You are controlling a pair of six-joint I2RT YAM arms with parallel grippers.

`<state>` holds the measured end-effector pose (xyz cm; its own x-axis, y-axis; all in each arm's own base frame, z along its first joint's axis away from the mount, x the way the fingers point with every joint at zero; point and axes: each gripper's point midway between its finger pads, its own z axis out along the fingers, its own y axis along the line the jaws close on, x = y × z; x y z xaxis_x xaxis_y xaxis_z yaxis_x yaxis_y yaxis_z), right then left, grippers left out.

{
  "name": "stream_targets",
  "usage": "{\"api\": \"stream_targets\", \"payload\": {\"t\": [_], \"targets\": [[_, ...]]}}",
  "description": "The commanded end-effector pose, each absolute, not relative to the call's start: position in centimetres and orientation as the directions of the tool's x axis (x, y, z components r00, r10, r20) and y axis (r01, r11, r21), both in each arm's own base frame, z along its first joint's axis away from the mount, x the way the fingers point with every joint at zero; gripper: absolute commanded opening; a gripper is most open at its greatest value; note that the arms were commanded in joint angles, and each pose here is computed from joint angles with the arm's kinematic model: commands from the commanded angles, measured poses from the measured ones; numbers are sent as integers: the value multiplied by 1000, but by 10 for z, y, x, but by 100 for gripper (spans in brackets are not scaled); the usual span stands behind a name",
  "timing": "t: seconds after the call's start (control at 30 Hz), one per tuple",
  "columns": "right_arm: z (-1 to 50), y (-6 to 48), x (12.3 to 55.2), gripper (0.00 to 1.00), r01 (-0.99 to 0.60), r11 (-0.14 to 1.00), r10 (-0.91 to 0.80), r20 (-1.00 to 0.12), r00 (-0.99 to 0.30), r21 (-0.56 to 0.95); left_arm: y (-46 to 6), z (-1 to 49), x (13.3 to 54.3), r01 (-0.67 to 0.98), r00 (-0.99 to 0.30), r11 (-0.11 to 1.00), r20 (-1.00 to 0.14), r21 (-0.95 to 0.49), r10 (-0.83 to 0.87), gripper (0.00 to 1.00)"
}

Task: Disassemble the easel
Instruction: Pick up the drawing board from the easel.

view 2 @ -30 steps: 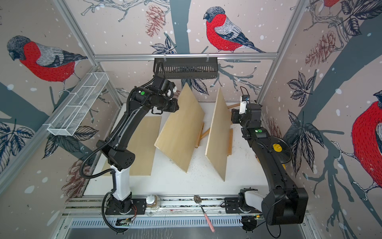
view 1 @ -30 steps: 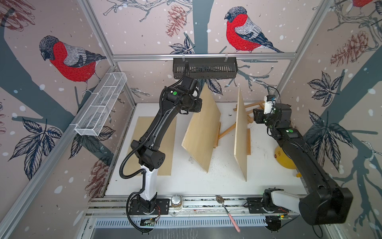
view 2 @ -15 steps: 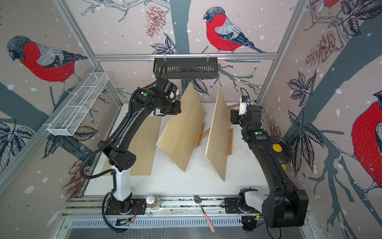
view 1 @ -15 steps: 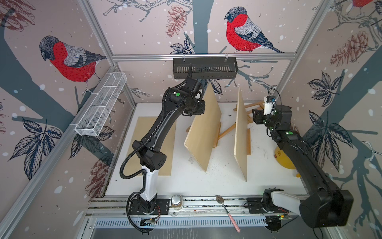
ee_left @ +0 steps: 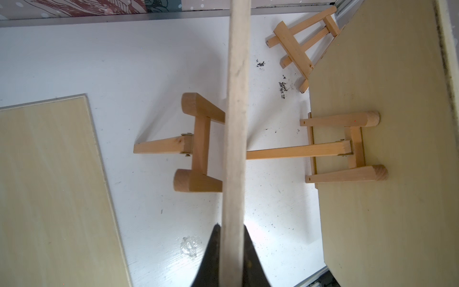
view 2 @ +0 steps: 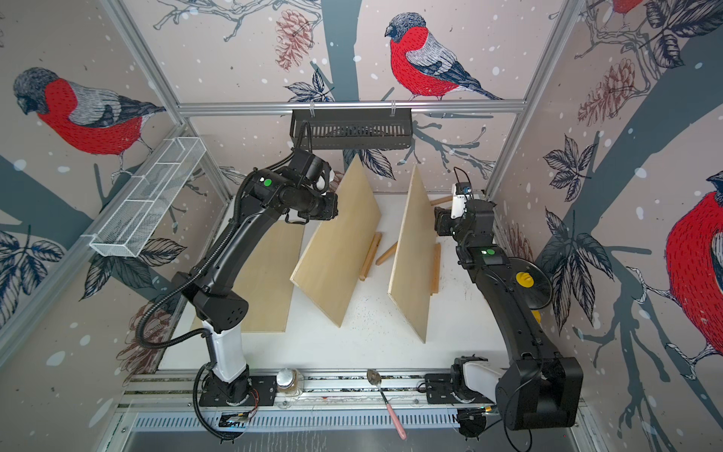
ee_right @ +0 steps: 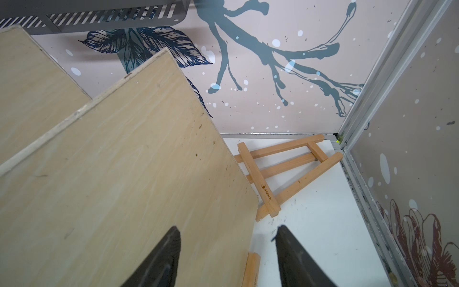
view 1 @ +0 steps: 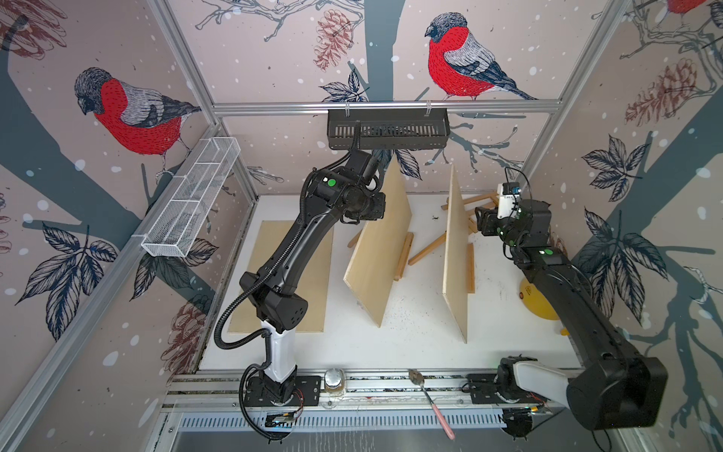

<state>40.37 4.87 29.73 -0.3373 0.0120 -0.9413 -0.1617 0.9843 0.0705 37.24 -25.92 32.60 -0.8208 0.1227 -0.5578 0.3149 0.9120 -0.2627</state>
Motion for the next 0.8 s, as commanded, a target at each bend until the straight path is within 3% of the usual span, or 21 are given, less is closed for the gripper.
{"api": "stream_targets", "payload": {"t": [0.0, 0.3, 0.5, 0.77], "targets": [[308, 53, 405, 62, -181, 979, 33, -953, -302, 91, -246, 365, 378, 339, -729, 910, -678, -239, 94, 0], [311, 57, 404, 62, -195, 976, 39, -955, -294, 100, -228, 454, 354, 480, -571, 795, -820, -372, -39, 0], [312, 60, 403, 62, -203, 974, 39, -955, -293, 102, -167, 500, 331, 391, -469, 863, -876, -319, -111, 0], [316, 66, 403, 62, -225, 968, 43, -956, -290, 112, -125, 531, 284, 327, -378, 897, -911, -297, -164, 0]]}}
